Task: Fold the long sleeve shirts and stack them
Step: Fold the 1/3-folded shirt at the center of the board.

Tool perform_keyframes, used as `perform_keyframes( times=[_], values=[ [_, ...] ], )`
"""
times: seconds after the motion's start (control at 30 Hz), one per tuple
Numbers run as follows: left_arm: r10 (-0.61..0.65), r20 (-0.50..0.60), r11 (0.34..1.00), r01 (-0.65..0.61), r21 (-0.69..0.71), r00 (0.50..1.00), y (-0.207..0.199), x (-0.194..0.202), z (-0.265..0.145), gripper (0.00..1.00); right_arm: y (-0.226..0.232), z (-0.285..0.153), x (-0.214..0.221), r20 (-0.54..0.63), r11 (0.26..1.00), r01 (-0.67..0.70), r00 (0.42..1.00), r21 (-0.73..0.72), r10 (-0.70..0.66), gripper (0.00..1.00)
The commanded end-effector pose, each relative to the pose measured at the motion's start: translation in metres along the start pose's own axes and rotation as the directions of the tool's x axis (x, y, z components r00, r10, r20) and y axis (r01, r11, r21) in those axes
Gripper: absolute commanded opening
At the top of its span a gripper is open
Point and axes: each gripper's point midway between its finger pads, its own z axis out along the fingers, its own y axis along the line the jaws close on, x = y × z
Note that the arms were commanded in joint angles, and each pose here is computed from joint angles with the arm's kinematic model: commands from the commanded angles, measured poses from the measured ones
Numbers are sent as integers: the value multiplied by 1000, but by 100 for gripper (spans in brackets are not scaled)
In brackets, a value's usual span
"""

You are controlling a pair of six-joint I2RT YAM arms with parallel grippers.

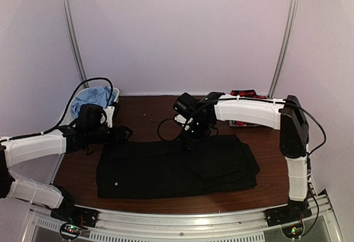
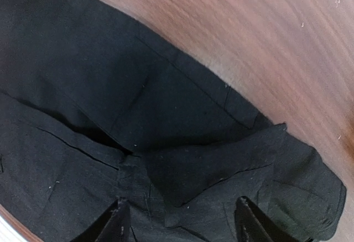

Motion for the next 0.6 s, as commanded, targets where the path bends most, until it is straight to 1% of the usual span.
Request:
perform_keyframes(
  times=[0.0, 0.07, 0.23, 0.3, 0.37, 0.47, 0.57],
  values=[
    [45, 106, 996, -54, 78, 993, -23, -26, -3, 77, -11, -43, -20, 142, 999, -44, 989, -30, 47, 70],
    [67, 100, 992, -77, 98, 993, -32, -27, 0, 81, -20, -52, -16, 166, 996, -71, 983, -48, 78, 73],
    [172, 93, 970, -185, 157, 981, -70, -33, 11, 81, -60, -64, 11, 206, 978, -196, 956, -73, 207, 73],
    [233, 89, 955, -245, 170, 968, -87, -34, 16, 81, -75, -63, 26, 212, 963, -251, 940, -100, 267, 73],
    [309, 64, 933, -316, 170, 949, -103, -31, 25, 79, -91, -56, 48, 194, 945, -304, 926, -122, 323, 72],
    [455, 37, 878, -455, 148, 890, -129, -24, 37, 77, -104, -56, 66, 195, 927, -348, 908, -141, 371, 72],
    [604, 19, 785, -598, 160, 797, -163, -10, 48, 76, -115, -54, 80, 193, 914, -379, 895, -145, 402, 72]
  ],
)
